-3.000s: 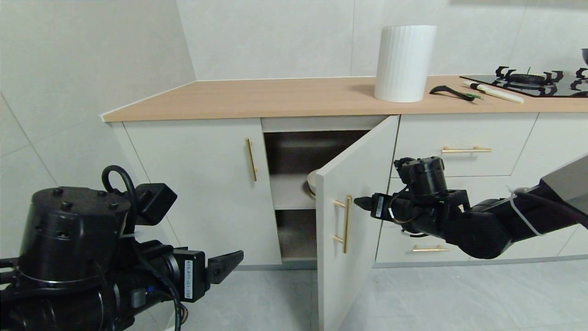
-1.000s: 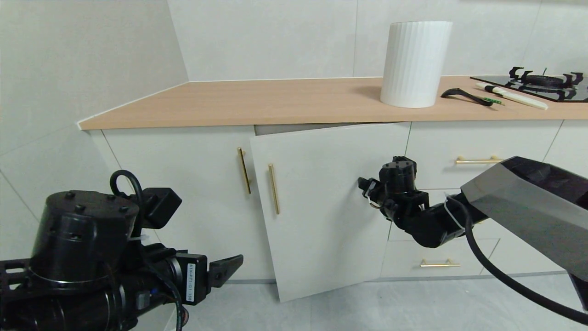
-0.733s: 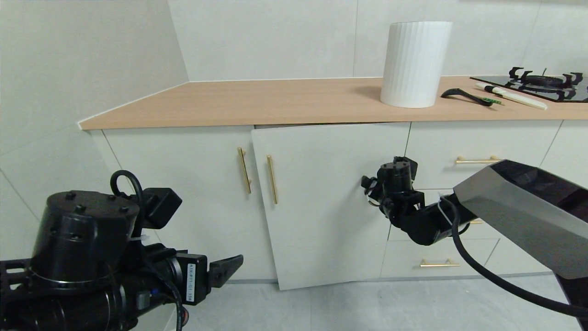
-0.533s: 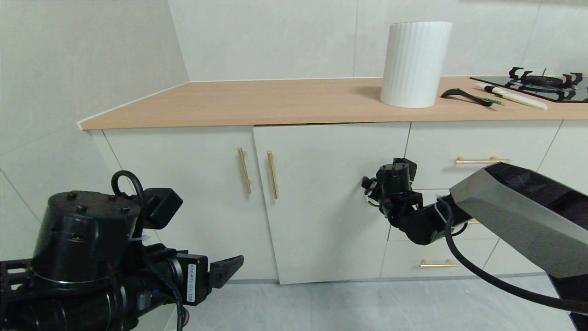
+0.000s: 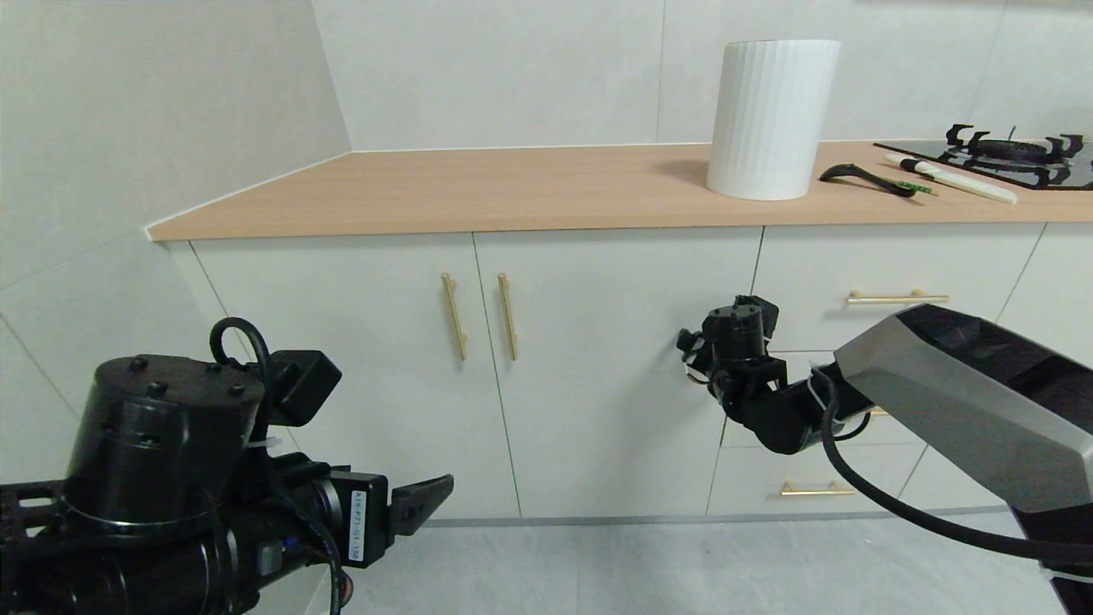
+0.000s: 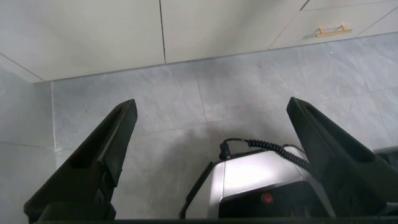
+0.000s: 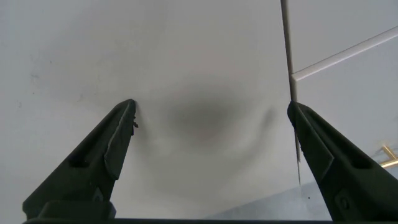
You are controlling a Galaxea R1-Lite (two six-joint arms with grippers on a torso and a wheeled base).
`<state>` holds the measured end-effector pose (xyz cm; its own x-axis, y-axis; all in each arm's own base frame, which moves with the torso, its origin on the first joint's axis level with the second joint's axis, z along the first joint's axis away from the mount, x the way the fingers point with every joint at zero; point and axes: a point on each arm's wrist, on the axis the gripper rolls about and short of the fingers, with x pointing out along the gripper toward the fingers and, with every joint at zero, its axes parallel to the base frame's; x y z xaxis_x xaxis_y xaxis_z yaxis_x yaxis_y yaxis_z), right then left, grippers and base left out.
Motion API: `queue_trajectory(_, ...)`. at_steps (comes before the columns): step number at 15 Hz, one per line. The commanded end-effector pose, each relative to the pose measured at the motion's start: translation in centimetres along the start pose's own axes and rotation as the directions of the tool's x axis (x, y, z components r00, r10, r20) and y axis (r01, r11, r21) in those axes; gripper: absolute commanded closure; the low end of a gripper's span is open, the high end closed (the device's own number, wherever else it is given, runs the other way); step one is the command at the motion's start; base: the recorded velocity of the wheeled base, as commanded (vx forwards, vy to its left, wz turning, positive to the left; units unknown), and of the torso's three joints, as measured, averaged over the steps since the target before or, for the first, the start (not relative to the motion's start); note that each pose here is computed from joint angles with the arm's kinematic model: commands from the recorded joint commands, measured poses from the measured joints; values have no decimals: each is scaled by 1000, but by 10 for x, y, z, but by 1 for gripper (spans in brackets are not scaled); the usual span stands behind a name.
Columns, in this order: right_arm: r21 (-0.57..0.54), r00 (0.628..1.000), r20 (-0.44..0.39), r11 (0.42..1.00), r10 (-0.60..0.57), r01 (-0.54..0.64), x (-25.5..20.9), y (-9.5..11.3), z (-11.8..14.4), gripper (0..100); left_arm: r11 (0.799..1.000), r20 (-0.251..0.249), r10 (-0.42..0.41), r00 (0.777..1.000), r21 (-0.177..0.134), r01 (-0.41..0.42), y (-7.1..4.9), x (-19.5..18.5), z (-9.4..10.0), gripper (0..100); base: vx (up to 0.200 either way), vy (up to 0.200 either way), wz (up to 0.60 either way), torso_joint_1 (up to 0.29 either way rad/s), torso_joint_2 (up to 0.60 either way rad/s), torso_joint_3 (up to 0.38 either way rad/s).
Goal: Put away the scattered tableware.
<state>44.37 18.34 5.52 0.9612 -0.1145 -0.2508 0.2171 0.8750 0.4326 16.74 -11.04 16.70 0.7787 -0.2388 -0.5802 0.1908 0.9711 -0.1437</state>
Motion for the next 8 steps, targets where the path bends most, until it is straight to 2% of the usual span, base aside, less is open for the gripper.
queue_trajectory(1, 0, 1000, 0, 1000, 4, -4, -2, 2, 1, 0, 1000, -1, 2, 1000, 0, -2, 0, 0, 0, 0, 0, 0, 0, 0, 0, 0)
queue_trajectory(4, -16, 999, -24, 1000, 25, -25, -24, 8, 3, 0, 1000, -1, 2, 1000, -2, -2, 0, 0, 0, 0, 0, 0, 0, 0, 0, 0)
queue_trajectory(5, -43, 995, -73, 996, 72, -75, -52, 12, 8, 0, 1000, 1, 3, 1000, -1, -3, 0, 0, 0, 0, 0, 0, 0, 0, 0, 0)
queue_trajectory(6, -67, 965, -192, 979, 178, -193, -89, 8, 13, 0, 1000, 3, 0, 1000, 0, 0, 0, -1, 0, 0, 0, 0, 0, 0, 0, 0)
queue_trajectory(8, -97, 898, -311, 929, 312, -356, -126, -2, 27, 0, 1000, 7, 2, 1000, -2, -2, 1, -2, 0, 0, 0, 0, 0, 0, 0, 0)
